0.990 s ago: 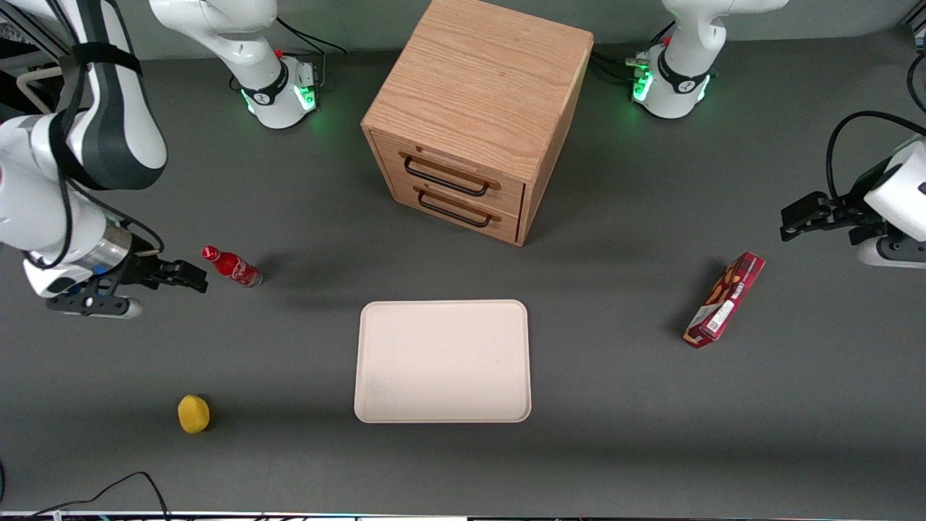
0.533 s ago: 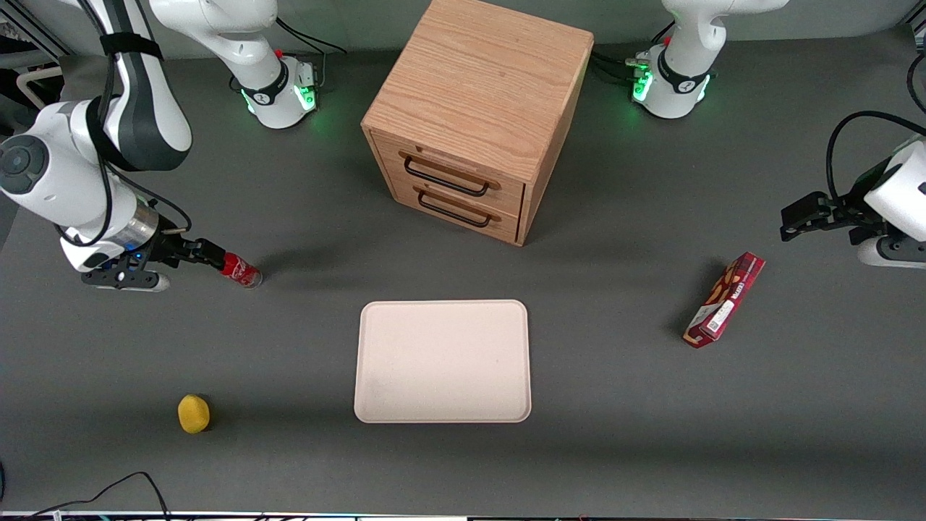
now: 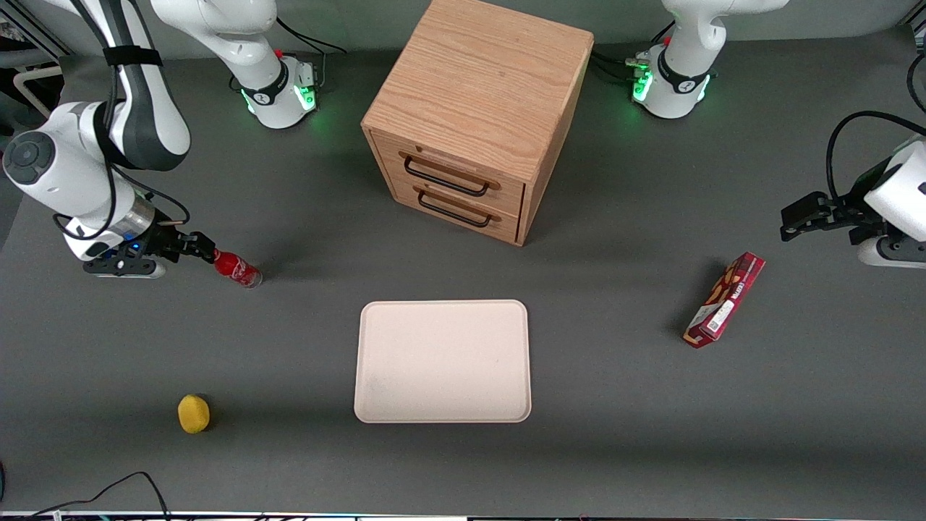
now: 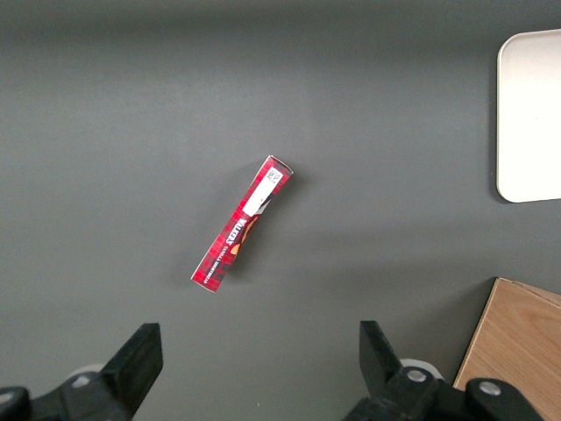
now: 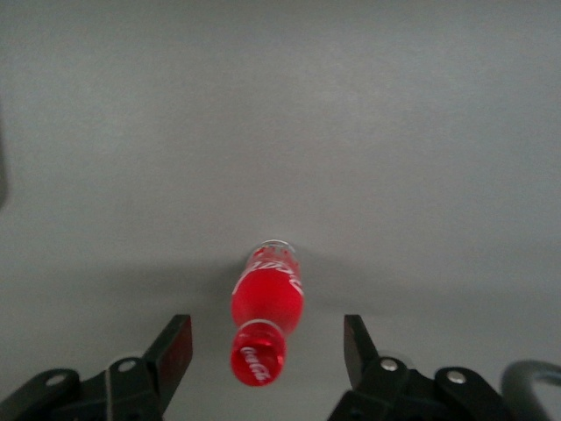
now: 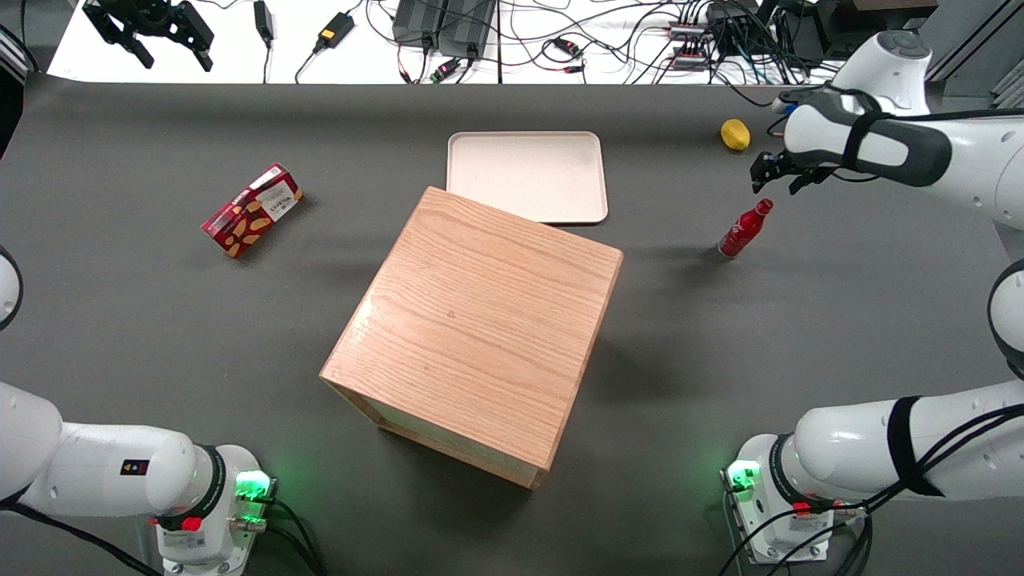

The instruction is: Place coke bottle on tray

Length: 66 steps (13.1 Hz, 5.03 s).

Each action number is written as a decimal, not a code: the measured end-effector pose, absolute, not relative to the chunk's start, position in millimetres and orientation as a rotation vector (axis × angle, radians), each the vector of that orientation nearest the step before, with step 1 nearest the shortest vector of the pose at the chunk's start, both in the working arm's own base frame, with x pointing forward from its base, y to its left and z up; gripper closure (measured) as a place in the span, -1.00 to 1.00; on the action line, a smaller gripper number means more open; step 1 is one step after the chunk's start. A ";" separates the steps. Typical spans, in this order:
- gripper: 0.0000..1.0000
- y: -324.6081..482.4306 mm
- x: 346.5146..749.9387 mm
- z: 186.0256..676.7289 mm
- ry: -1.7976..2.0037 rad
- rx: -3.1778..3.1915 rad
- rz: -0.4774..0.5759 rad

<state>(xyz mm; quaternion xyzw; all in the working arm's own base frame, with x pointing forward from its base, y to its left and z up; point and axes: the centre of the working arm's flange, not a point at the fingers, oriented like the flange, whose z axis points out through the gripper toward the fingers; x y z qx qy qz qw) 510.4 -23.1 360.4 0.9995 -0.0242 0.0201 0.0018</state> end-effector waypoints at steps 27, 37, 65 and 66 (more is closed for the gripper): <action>0.40 216.2 687.2 415.4 -0.160 3.227 0.078; 0.40 287.4 737.1 348.5 -0.179 3.145 0.246; -1.00 106.9 672.3 523.0 -0.305 3.119 0.286; -1.00 91.5 659.2 528.0 -0.345 3.124 0.276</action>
